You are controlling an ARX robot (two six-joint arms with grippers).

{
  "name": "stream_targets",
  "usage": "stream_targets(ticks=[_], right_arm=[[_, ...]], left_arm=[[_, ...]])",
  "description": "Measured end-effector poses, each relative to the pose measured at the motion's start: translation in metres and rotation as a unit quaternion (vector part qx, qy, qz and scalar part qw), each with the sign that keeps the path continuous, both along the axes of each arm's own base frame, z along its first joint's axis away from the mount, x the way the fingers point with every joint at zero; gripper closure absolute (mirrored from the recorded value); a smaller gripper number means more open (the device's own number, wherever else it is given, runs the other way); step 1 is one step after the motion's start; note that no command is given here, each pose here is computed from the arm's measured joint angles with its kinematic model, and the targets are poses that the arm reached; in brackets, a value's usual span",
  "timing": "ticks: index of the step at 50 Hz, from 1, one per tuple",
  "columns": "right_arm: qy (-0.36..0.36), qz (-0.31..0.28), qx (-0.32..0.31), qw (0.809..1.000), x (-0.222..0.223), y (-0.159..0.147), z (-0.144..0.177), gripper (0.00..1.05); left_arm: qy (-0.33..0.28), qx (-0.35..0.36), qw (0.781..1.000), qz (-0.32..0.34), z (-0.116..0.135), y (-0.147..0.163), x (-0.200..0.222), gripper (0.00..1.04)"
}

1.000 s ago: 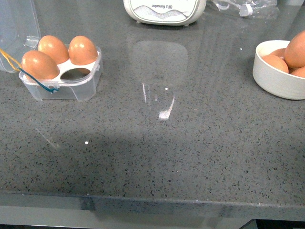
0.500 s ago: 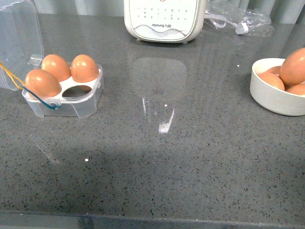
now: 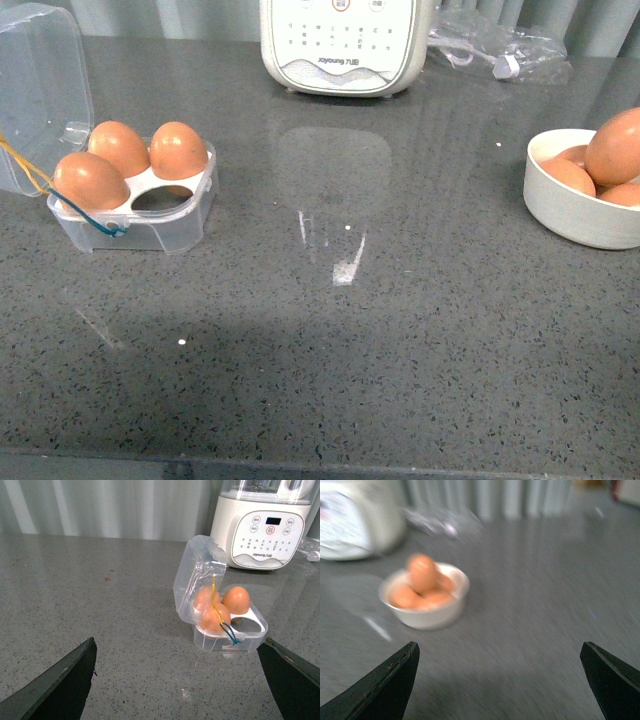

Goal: Put egg into box

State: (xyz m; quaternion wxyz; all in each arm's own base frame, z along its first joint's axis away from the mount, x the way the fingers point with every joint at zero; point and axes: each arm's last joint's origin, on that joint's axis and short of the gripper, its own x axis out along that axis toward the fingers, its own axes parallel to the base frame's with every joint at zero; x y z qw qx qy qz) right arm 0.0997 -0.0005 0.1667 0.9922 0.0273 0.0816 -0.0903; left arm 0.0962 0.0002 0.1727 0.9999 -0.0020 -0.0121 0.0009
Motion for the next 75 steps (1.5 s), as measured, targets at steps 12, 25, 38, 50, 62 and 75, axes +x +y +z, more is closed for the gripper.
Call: stream_targets(ticks=[12,25,38,50,62,75], right_arm=[[0.043,0.03,0.014,0.999,0.048,-0.002,0.023,0.07],[0.061,0.091,-0.049,0.993,0.097,-0.013,0.021,0.07],[0.072,0.157,-0.063,0.983,0.121,-0.009,0.023,0.07],[0.059,0.167,-0.05,0.983,0.142,-0.005,0.027,0.07],[0.067,0.19,-0.035,0.979,0.168,0.005,0.028,0.07],[0.082,0.197,-0.027,0.977,0.185,0.01,0.022,0.07]], left_arm=[[0.0,0.0,1.0,0.0,0.0,0.0,0.0,0.07],[0.0,0.0,1.0,0.0,0.0,0.0,0.0,0.07],[0.0,0.0,1.0,0.0,0.0,0.0,0.0,0.07],[0.0,0.0,1.0,0.0,0.0,0.0,0.0,0.07],[0.0,0.0,1.0,0.0,0.0,0.0,0.0,0.07],[0.0,0.0,1.0,0.0,0.0,0.0,0.0,0.07]])
